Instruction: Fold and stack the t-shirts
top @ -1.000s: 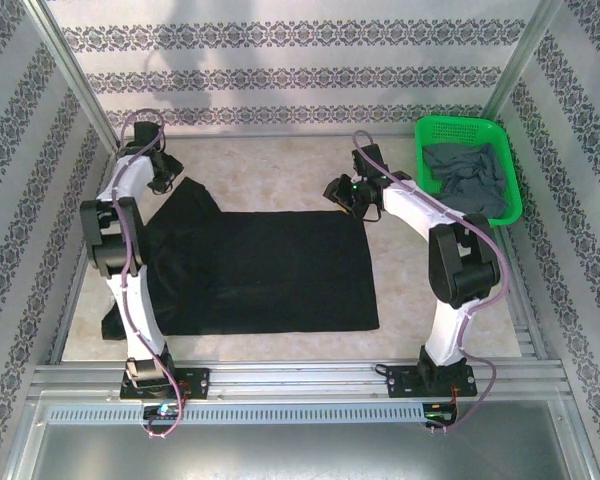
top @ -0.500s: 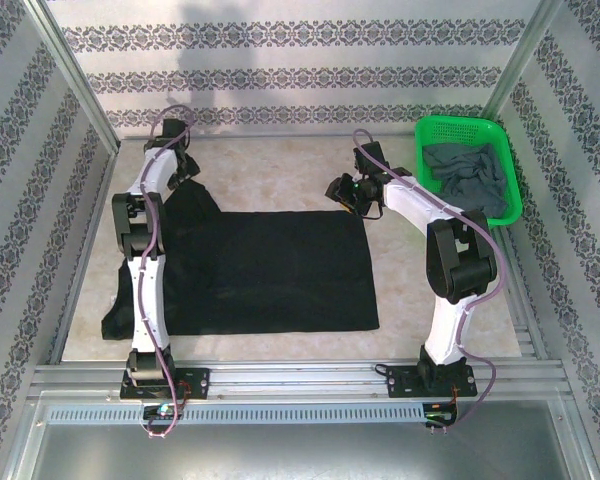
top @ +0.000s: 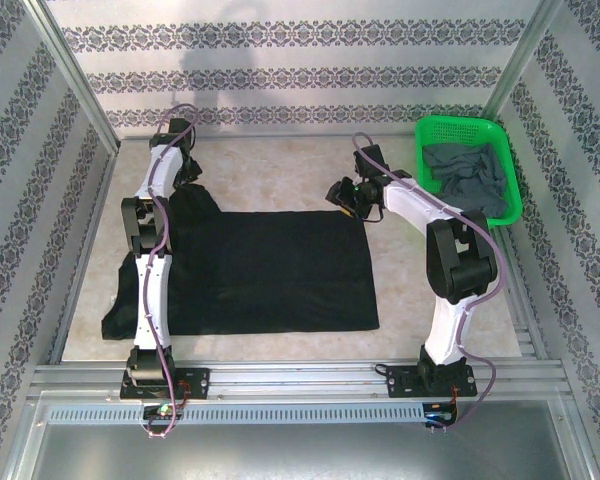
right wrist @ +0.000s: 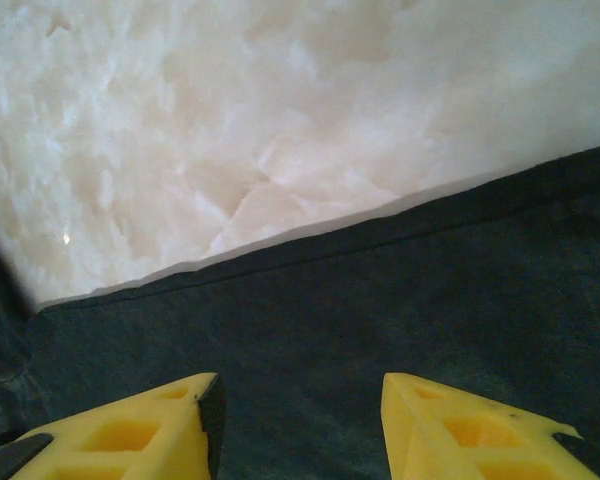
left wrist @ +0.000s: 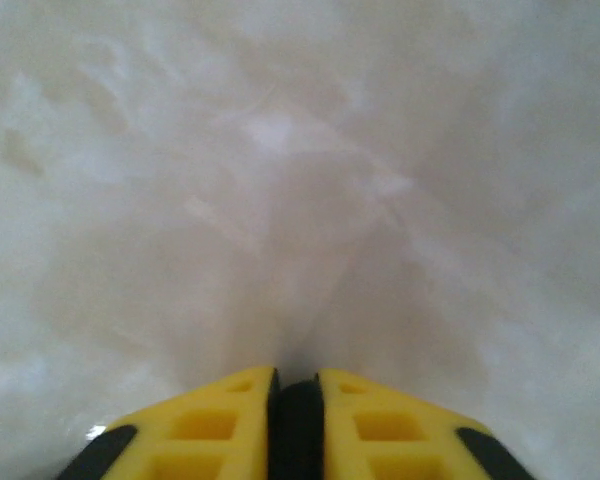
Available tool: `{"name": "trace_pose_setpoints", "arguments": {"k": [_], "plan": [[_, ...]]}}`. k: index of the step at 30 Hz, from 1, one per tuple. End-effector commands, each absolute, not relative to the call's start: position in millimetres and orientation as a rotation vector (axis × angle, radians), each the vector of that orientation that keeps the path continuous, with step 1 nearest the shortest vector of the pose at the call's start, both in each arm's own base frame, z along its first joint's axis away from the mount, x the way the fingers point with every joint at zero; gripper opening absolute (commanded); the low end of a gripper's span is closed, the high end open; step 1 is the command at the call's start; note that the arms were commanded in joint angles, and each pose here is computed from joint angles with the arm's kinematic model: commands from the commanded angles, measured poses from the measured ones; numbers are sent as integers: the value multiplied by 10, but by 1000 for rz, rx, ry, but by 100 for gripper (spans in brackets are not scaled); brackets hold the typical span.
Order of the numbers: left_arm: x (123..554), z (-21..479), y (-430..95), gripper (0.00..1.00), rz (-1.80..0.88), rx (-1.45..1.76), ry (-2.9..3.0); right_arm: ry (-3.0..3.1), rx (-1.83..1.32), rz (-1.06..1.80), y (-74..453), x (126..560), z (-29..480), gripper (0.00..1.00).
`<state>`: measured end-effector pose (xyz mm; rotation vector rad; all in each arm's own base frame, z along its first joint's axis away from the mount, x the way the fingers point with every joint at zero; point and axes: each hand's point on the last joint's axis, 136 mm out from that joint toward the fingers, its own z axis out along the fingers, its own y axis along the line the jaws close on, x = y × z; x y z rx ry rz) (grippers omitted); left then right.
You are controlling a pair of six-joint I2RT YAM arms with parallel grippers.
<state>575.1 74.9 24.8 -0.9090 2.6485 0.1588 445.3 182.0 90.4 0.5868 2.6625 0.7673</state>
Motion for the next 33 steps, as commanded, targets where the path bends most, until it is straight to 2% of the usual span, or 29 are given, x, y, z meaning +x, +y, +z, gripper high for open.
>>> {"name": "trace_pose_setpoints", "arguments": {"k": [1,2,9,15,23,33], "plan": [[5516,204,731,6,208,-909,2742,2618,675,682,1568,4512,943,46],[5533,305,747,0,214,-906,2720,2607,720,639,1479,4540,920,45],[5502,807,791,0,217,-907,2616,2583,893,376,1127,4699,708,44],[5387,914,749,0,152,-916,2608,2644,823,296,1128,4882,508,45],[5303,1071,659,0,72,-918,2603,2738,774,213,1082,4921,248,44],[5214,1200,662,0,64,-937,2586,2826,756,147,1200,4723,96,38]]}}
